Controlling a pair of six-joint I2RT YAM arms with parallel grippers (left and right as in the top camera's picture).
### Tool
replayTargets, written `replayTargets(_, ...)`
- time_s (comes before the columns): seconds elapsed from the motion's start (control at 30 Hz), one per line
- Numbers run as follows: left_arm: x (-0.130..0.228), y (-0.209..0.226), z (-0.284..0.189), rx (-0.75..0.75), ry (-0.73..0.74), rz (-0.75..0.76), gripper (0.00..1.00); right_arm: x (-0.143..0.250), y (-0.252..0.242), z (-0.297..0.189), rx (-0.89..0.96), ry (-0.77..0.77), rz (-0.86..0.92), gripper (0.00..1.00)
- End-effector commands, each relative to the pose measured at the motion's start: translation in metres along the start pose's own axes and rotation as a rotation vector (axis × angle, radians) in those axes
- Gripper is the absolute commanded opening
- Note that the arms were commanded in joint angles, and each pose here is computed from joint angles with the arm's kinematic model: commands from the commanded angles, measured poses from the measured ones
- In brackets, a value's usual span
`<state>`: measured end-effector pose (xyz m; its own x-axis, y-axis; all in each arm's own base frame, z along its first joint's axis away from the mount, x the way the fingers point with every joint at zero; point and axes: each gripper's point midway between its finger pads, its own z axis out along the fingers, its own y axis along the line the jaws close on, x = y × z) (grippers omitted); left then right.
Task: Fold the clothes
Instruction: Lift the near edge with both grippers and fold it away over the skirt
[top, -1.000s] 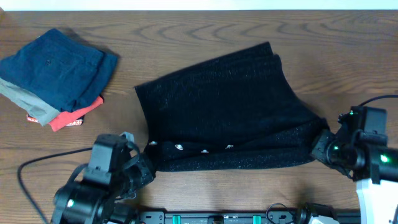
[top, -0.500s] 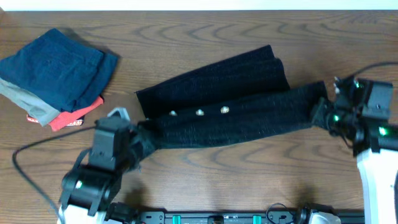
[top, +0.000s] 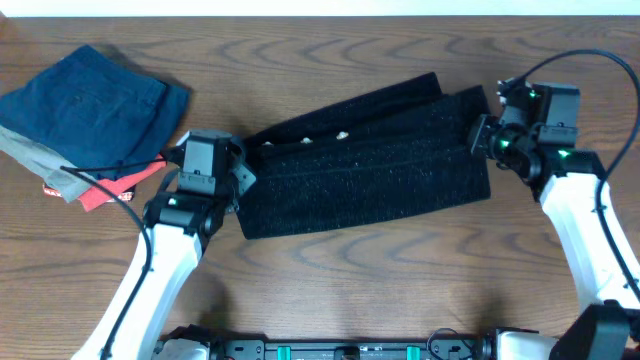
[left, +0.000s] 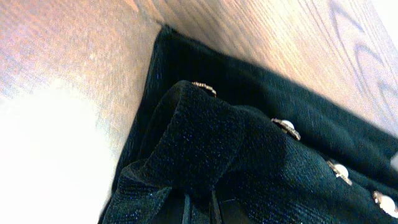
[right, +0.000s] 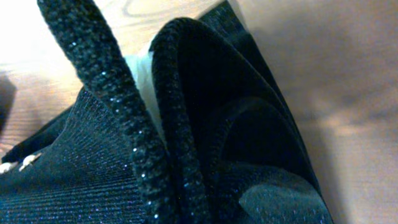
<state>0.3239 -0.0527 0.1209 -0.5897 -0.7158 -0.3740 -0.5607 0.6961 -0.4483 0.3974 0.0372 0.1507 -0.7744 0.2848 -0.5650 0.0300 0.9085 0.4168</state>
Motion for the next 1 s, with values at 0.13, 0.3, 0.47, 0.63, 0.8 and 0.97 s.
replayTargets(0.13,-0.05,0.025,0.012,-0.113,-0.176,-0.078,0.06,-0.024,-0.013,0.017,0.096,-0.079,-0.037,0.07)
replayTargets(0.3,-0.055,0.02,0.015,-0.093,-0.192,-0.081,0.06,-0.02,-0.011,0.035,0.087,-0.063,-0.047,0.07)
replayTargets(0.47,-0.054,0.021,0.018,-0.099,-0.188,-0.08,0.07,-0.026,-0.011,0.041,0.081,-0.086,-0.041,0.08)
replayTargets(0.63,-0.054,0.021,0.02,-0.104,-0.185,-0.08,0.06,-0.032,-0.008,0.041,0.071,-0.114,-0.045,0.09)
replayTargets(0.8,-0.055,0.021,0.02,-0.103,-0.194,-0.081,0.06,-0.034,0.0,0.042,0.057,-0.126,-0.062,0.13)
replayTargets(0.97,-0.055,0.021,0.02,-0.106,-0.192,-0.079,0.07,-0.037,0.003,0.043,0.057,-0.139,-0.069,0.12)
